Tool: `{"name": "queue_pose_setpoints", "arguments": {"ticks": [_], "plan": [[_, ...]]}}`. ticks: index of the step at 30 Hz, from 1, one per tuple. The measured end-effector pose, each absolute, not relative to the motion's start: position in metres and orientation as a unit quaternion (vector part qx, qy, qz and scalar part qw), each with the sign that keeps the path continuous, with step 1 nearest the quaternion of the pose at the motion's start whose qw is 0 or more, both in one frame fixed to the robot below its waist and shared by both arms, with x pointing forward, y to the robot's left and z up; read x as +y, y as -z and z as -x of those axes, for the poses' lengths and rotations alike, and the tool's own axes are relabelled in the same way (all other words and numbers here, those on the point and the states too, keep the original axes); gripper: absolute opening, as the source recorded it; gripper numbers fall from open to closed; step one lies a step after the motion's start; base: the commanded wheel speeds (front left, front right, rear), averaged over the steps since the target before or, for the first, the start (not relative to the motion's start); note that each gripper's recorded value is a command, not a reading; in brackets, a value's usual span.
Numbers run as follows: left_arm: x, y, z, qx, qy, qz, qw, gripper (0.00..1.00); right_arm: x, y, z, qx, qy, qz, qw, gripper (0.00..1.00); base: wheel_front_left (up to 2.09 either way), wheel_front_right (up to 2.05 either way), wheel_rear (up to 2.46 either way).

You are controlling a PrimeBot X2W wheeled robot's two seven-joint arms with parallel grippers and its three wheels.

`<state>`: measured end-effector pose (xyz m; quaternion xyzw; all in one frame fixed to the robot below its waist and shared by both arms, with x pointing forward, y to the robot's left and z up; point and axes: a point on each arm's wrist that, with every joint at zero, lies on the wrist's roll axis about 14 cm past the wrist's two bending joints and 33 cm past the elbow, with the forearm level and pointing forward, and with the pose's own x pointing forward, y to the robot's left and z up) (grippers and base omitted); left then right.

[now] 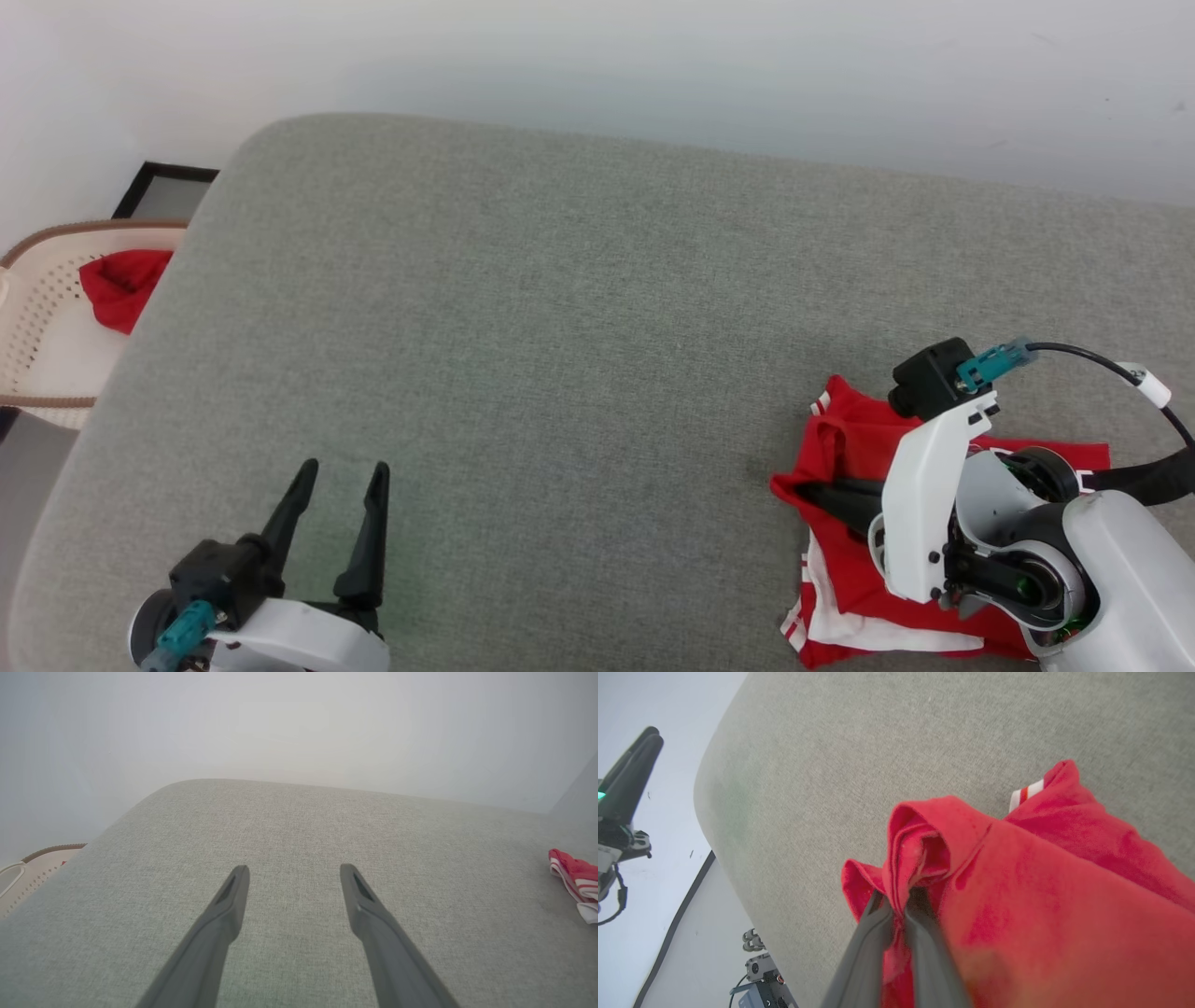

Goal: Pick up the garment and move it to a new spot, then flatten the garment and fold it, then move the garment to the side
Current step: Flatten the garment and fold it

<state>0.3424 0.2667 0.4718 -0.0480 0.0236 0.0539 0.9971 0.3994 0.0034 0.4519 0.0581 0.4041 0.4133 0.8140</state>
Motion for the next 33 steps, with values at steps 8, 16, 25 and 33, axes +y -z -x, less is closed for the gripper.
{"name": "queue_pose_setpoints", "arguments": {"ticks": [8,16,25,33], "plan": [[0.264,-0.471,-0.345,0.023,-0.05,0.055,0.997,1.0,0.003,-0.46,-0.404,0.374,-0.407,-0.083,0.829,1.0,0.0,0.0,0.0],[0.259,-0.471,-0.343,0.022,-0.039,0.061,0.997,1.0,-0.042,-0.479,-0.418,0.318,-0.355,-0.091,0.874,1.0,0.0,0.0,0.0],[0.246,-0.473,-0.346,0.02,-0.014,0.066,0.998,1.0,-0.132,-0.501,-0.432,0.206,-0.237,-0.098,0.944,1.0,0.0,0.0,0.0],[0.241,-0.478,-0.347,0.014,0.002,0.063,0.998,1.0,-0.171,-0.518,-0.418,0.101,-0.182,-0.095,0.973,1.0,0.0,0.0,0.0]]}}
